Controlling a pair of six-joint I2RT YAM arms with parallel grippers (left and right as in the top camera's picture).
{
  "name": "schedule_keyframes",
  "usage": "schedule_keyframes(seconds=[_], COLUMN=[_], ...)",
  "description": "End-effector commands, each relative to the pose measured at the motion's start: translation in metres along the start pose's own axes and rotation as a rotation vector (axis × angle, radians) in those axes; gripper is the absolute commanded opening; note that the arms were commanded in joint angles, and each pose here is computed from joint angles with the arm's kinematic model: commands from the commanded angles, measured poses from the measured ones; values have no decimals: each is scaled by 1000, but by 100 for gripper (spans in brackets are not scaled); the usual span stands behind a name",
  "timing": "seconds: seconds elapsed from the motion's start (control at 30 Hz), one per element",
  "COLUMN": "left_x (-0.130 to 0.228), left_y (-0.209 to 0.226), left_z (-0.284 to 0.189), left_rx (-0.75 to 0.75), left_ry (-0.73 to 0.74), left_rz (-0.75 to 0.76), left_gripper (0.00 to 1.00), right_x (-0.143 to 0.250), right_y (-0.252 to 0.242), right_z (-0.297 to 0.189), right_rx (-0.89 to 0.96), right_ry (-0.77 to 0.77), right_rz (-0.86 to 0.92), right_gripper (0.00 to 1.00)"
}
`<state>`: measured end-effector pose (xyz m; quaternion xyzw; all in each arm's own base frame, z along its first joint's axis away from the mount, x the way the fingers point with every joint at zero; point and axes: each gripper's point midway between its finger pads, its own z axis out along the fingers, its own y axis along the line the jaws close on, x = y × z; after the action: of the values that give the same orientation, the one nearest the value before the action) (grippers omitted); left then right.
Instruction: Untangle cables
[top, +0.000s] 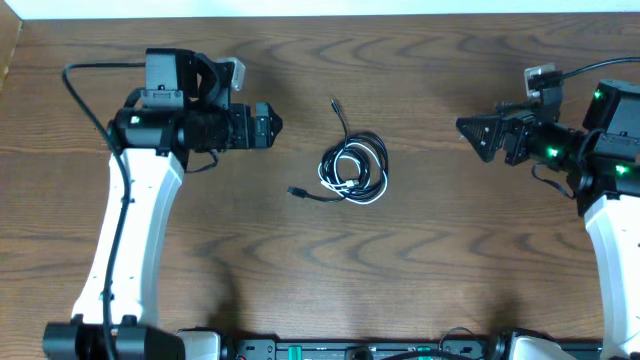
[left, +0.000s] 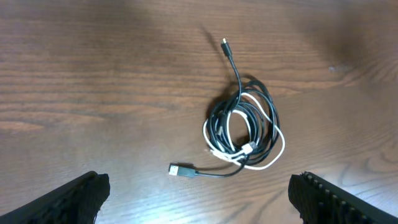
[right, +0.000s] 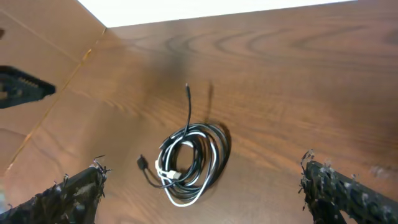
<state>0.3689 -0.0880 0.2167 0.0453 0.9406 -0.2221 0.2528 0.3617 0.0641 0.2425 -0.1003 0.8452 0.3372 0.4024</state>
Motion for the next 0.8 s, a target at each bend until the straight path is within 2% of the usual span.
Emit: schedule_keyframes(seconds=[0.0,0.07,0.2,0.43,0.6,0.77], left_x=[-3,-1,7,20,30,41], left_y=[-15,-15,-15,-18,-27,-28], left_z=[15,31,70,130,166,195], left_rx=[73,57,22,42,62,69], left_ry=[20,48,110,184,212,239], left_rz=[41,70,102,94,131,136], left_gripper=[99,88,80,73,71,64], right_x=[-7,-7,-5,7,11,11], right_y=[11,12,8,-7,-9,-9], right_z=[-3,-2,-1,-2,-2,-2], right_rx=[-46,-48,-21,70,78,78], right_ry=[-15,-12,-4,40,51,51], right_rz=[-24,-27,-23,19,30,30], right_gripper=[99,97,91,87,87,87])
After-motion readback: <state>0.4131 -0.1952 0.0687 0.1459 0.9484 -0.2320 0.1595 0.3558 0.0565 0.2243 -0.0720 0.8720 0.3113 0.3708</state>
